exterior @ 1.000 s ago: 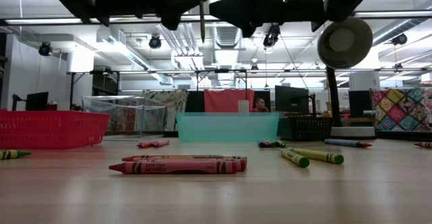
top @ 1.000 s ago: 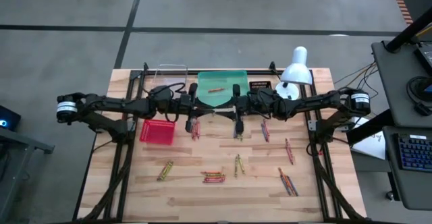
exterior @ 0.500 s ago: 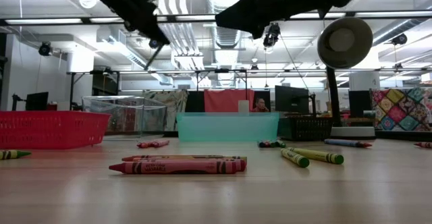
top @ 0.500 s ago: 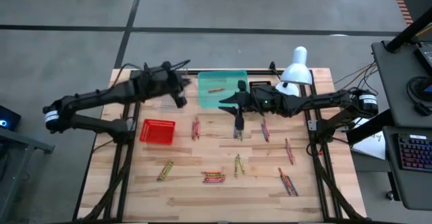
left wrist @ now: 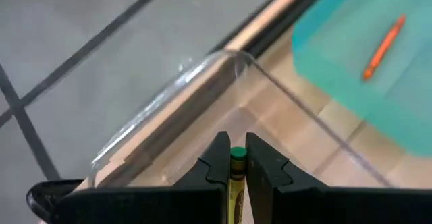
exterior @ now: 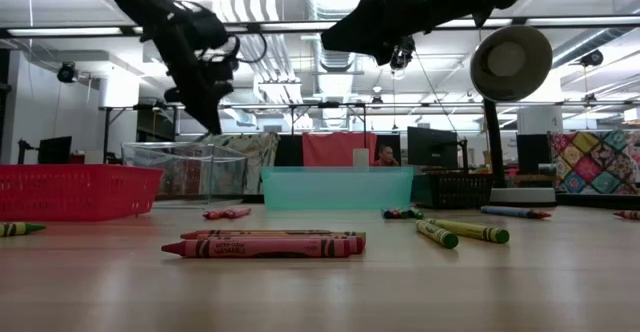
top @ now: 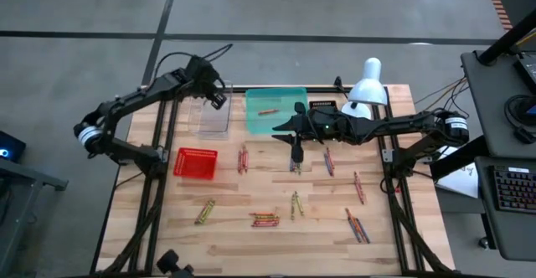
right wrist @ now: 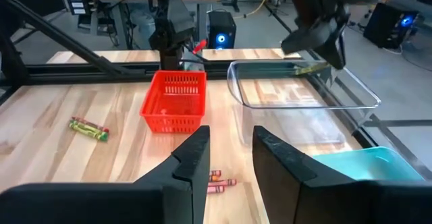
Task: Sort crayons
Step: Put the green crayon into the transparent bin
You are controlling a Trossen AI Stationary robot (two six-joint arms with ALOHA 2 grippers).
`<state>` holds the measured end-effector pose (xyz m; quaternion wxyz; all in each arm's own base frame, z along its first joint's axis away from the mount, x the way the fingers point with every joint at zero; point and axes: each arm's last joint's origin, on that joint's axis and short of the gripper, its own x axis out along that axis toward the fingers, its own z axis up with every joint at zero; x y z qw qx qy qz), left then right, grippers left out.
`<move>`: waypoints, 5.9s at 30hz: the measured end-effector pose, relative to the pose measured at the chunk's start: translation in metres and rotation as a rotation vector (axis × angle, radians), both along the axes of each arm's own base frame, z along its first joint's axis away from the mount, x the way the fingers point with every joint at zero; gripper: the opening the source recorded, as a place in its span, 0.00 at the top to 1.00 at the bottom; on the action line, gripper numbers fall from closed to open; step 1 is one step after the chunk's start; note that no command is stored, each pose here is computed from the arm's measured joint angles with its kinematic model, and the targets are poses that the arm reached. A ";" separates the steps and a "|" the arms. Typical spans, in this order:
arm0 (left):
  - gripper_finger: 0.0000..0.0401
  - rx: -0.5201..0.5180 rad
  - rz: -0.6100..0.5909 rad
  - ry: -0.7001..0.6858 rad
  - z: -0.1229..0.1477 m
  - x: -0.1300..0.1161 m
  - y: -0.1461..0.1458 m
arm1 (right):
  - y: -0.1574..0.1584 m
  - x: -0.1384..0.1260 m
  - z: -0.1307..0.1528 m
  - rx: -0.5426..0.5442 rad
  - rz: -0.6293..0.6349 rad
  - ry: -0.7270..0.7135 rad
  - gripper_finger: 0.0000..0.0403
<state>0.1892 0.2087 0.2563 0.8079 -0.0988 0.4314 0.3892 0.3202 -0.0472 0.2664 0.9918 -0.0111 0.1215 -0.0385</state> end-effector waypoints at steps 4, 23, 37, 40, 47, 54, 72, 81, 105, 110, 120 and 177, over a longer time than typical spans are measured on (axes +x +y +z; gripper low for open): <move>1.00 0.007 -0.128 0.125 -0.014 0.004 0.006 | 0.000 0.000 0.000 0.000 0.000 0.000 0.75; 0.94 0.101 -0.321 0.302 -0.022 0.007 0.012 | 0.000 0.000 -0.001 0.016 -0.004 0.003 0.75; 0.83 0.109 -0.237 0.334 -0.024 0.007 0.014 | 0.000 0.000 -0.003 0.037 -0.009 0.021 0.75; 0.83 0.109 -0.202 0.298 -0.020 0.006 0.012 | 0.000 -0.001 -0.004 0.061 -0.015 0.033 0.75; 0.86 0.041 -0.190 0.018 0.004 0.003 -0.003 | 0.000 -0.002 -0.007 0.128 -0.034 0.061 0.75; 0.90 -0.023 -0.372 -0.312 0.029 0.000 -0.034 | 0.002 -0.002 -0.010 0.231 -0.045 0.080 0.77; 0.90 0.144 -0.555 -0.834 0.022 -0.001 -0.115 | 0.026 -0.010 0.007 0.521 -0.159 0.480 0.82; 0.90 0.130 -0.616 -0.884 0.016 0.005 -0.128 | 0.045 -0.022 0.005 0.668 -0.280 0.698 0.82; 0.90 0.126 -0.617 -0.886 0.016 0.006 -0.128 | 0.093 -0.062 -0.012 0.914 -0.603 1.105 0.82; 0.90 0.124 -0.615 -0.887 0.016 0.006 -0.128 | 0.106 -0.056 -0.017 0.946 -0.608 1.080 0.82; 0.90 0.108 -0.605 -0.895 0.016 0.006 -0.128 | 0.118 -0.020 -0.051 0.946 -0.555 1.109 0.82; 0.90 0.162 -0.634 -0.889 0.018 0.006 -0.128 | 0.155 0.046 -0.135 0.760 -0.614 1.252 0.89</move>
